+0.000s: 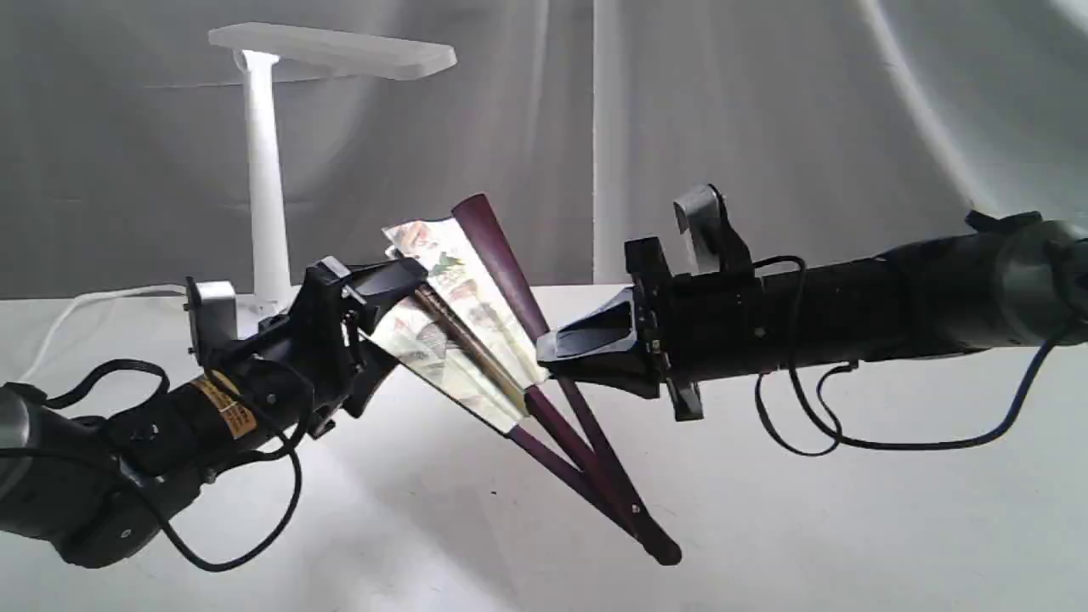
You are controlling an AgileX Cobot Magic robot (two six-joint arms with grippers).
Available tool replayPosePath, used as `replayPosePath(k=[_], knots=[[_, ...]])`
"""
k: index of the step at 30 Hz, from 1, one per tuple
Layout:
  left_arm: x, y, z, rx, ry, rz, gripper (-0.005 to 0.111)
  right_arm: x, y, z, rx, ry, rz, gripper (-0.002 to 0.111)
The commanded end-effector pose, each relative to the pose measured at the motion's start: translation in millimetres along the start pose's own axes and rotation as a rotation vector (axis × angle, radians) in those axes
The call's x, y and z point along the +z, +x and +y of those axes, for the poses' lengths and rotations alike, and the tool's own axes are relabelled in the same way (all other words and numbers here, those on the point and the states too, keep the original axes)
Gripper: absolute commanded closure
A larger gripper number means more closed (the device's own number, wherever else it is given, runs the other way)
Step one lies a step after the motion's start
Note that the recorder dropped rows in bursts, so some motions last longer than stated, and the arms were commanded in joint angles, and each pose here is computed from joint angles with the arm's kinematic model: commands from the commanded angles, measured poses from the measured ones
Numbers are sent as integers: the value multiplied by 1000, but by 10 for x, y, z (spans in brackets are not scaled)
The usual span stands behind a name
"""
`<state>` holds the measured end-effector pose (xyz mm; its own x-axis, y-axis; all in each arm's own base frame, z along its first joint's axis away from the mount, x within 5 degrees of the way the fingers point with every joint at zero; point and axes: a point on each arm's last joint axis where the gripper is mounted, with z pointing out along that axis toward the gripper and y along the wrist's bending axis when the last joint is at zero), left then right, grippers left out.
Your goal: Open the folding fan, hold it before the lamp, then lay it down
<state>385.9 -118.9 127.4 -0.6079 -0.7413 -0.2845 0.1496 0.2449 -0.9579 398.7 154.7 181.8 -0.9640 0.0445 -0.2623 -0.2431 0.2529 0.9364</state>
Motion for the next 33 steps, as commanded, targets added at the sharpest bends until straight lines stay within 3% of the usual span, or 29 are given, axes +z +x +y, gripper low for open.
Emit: replayPosePath(k=[1, 6, 14, 22, 29, 33], knots=[[-5, -31, -50, 3, 13, 0, 35, -62, -78, 111, 47, -66, -71, 108], [-5, -31, -50, 3, 13, -1, 40, -63, -84, 116, 50, -72, -78, 108], [-5, -48, -46, -20, 9, -18, 69, -62, -76, 110, 38, -65, -70, 108], [-5, -48, -42, -68, 5, -19, 57, -51, -48, 85, 27, -44, -42, 108], [-3, -33, -8, -64, -35, -9, 58, -13, -12, 84, 3, -29, -11, 108], [-4, -16, 19, -54, -65, 9, 64, 4, -12, 96, 4, -36, -15, 108]])
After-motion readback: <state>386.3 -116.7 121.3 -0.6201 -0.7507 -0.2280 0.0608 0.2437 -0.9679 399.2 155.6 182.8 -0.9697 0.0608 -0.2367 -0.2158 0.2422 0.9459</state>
